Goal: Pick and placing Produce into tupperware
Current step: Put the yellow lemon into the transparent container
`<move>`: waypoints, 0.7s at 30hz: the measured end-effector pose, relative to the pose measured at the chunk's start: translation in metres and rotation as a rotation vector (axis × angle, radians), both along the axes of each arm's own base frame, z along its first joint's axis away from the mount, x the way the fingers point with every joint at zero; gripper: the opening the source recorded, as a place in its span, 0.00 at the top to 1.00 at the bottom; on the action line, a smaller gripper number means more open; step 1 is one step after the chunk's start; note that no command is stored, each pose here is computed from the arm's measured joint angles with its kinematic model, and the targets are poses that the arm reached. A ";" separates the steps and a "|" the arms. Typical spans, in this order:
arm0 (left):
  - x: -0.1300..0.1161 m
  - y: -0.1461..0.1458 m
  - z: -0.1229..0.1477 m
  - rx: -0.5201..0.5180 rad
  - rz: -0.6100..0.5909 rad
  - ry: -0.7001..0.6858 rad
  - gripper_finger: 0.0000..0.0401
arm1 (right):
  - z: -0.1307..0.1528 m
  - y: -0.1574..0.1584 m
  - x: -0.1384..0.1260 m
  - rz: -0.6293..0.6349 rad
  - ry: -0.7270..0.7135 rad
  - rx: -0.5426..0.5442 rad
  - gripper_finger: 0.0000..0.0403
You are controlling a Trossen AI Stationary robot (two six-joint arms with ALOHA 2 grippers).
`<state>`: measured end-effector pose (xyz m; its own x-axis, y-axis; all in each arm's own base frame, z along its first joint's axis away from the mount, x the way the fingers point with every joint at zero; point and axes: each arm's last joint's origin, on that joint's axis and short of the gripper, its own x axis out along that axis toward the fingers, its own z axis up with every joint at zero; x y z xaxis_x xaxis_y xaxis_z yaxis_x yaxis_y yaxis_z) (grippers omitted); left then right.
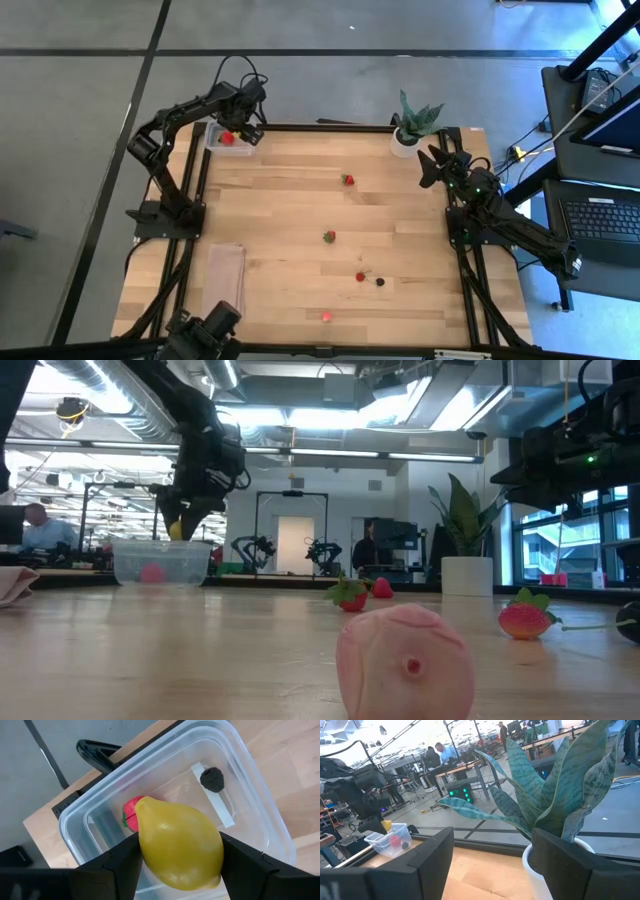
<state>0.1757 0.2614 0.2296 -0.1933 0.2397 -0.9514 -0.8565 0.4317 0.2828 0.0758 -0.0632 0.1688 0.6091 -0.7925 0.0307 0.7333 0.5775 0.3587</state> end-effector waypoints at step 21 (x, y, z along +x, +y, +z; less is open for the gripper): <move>-0.001 0.000 0.000 0.017 0.001 0.038 0.33 | 0.000 0.000 0.000 0.000 -0.004 0.002 0.33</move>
